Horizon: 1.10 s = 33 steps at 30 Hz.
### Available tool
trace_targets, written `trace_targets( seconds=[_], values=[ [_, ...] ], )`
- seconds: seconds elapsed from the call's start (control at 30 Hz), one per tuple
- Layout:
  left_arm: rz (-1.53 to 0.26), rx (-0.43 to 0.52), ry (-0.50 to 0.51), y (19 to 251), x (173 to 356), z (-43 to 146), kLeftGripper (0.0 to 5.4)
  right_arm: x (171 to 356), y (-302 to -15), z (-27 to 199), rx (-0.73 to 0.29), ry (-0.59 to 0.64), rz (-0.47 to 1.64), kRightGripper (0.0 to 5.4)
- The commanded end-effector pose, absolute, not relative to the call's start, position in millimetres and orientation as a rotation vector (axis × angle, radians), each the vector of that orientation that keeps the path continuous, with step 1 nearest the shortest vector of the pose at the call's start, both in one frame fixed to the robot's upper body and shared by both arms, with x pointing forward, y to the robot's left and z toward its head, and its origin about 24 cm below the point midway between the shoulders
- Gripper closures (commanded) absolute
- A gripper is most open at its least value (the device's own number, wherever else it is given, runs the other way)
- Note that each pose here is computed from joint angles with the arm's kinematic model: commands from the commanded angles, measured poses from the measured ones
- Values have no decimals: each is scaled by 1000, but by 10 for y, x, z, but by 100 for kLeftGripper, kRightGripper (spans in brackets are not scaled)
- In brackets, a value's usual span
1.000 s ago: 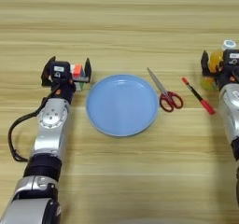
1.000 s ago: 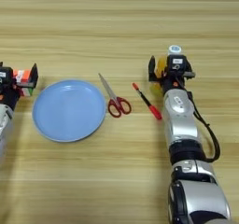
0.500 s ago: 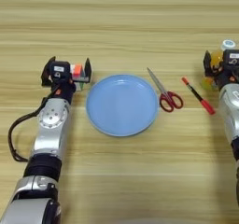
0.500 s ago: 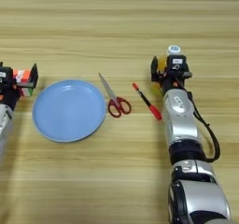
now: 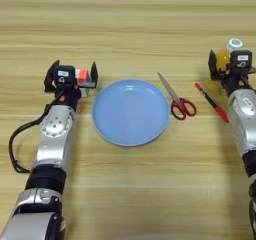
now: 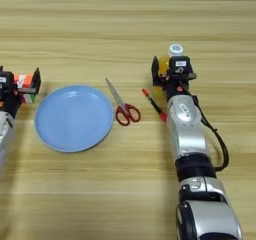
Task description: Move the objects on the table
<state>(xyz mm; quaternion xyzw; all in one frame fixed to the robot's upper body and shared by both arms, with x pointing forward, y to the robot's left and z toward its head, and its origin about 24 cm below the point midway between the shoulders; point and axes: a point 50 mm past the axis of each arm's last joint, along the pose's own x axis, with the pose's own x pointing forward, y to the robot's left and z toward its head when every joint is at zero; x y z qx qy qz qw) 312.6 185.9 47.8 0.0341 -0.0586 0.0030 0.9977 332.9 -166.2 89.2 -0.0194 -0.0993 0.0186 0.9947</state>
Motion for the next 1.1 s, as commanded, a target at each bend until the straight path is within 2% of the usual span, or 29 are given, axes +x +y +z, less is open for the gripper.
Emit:
trace_targets(
  seconds=[0.03,0.17,0.47,0.6,0.9,1.1],
  values=[
    [6,68,-133,1857,3130,506,0,3215,-1301,1062,-19,-279,185,180],
    [6,69,-131,1855,3130,502,0,3080,-1029,1125,2,-295,316,180],
    [5,72,-130,1858,3125,497,0,2865,-552,1078,74,-223,581,180],
    [4,72,-130,1850,3122,496,0,2850,-388,962,107,-147,672,180],
    [4,72,-132,1830,3118,497,0,2872,-149,876,109,-156,787,180],
    [4,71,-133,1831,3116,500,0,2875,-123,770,59,-165,797,180]
  ],
)
